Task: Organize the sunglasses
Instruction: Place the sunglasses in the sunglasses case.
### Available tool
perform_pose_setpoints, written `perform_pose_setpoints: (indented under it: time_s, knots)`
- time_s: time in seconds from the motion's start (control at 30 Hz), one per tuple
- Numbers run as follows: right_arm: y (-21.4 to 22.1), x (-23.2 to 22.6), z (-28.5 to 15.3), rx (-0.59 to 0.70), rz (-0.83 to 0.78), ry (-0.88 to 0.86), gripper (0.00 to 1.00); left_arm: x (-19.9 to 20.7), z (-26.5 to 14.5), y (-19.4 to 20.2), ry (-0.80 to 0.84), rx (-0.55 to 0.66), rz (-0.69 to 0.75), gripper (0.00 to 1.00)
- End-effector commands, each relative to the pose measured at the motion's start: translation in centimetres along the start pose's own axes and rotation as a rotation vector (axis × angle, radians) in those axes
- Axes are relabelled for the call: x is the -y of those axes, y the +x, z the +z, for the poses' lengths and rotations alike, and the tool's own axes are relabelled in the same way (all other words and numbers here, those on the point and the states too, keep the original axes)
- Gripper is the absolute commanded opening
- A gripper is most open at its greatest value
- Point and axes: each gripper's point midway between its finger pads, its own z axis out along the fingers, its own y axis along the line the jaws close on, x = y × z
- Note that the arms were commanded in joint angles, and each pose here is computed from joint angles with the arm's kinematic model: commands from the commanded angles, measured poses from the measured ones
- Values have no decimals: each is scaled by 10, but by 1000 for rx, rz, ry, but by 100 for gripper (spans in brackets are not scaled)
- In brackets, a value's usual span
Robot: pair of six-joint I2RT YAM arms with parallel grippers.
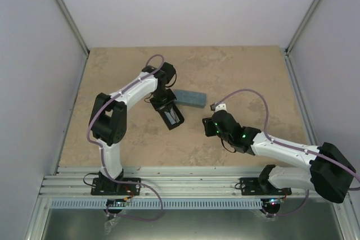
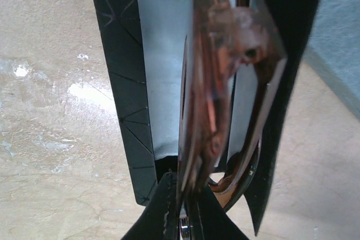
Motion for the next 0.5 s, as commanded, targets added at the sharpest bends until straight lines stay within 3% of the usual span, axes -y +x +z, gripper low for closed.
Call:
perform_pose_setpoints:
  time_s: [0.0,0.33,0.47]
  knots:
    - [-3,12,-3,26,-4,42,33,-13,7,9,-89,-77,-4,0]
    - [-2,12,0,15,-10,52,35,-14,25,-5,-77,-65,-57,0]
    - [-4,13,0,18,-10,60,36,-11,29,-5,-60,-77,-45,17]
